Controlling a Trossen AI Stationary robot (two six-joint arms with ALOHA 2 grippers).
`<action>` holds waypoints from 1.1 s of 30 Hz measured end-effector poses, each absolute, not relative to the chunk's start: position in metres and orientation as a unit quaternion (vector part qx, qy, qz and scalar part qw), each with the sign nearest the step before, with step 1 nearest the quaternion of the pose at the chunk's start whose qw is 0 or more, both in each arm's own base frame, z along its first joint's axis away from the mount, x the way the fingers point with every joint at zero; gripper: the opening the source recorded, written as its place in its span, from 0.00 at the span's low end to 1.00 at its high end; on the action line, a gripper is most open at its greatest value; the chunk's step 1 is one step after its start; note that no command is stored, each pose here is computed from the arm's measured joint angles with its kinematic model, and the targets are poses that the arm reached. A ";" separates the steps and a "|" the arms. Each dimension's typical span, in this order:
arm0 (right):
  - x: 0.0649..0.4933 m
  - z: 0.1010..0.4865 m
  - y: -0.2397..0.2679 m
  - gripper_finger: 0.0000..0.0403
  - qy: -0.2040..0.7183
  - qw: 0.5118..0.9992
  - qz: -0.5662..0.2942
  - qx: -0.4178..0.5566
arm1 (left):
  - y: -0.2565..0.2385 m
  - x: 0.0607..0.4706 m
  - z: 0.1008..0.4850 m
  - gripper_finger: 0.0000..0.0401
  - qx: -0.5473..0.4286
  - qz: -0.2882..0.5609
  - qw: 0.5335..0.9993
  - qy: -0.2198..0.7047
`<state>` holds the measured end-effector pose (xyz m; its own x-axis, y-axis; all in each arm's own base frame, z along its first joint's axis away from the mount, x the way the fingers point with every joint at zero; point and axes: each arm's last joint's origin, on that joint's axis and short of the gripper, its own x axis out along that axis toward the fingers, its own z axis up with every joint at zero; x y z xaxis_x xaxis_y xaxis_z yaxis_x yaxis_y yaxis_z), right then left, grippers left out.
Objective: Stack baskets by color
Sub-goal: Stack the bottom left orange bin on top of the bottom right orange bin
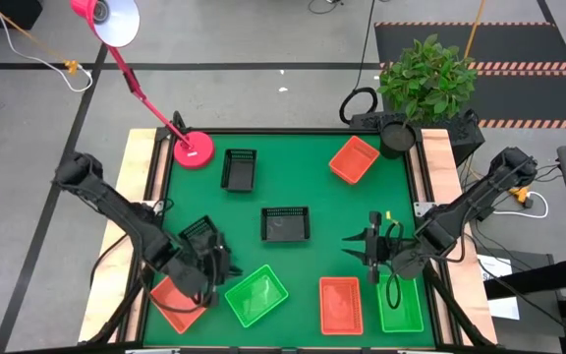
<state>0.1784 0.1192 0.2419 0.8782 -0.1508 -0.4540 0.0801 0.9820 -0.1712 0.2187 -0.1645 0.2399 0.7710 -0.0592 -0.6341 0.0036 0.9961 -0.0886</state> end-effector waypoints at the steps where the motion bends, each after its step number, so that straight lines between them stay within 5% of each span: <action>1: 0.178 0.241 0.119 0.27 0.241 0.966 -0.061 -0.075 | -0.165 0.219 0.237 0.08 -0.046 -0.012 0.938 0.344; 10: 0.178 0.239 0.118 0.27 0.245 0.963 -0.056 -0.095 | -0.168 0.198 0.226 0.09 -0.050 0.020 0.909 0.413; 18: 0.178 0.239 0.118 0.27 0.246 0.962 -0.053 -0.107 | -0.173 0.184 0.222 0.30 -0.081 0.040 0.891 0.446; 23: 0.178 0.239 0.118 0.27 0.246 0.962 -0.052 -0.107 | -0.181 0.176 0.221 0.39 -0.081 0.009 0.883 0.462; 33: 0.178 0.239 0.118 0.27 0.248 0.961 -0.053 -0.109 | -0.202 0.149 0.219 0.40 -0.050 -0.073 0.862 0.499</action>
<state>0.1780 0.1177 0.2388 0.8718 -0.1551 -0.4646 0.0473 0.9707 -0.2354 0.1492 -0.2023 0.2193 0.4916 -0.1756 -0.8529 0.0754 0.9844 -0.1593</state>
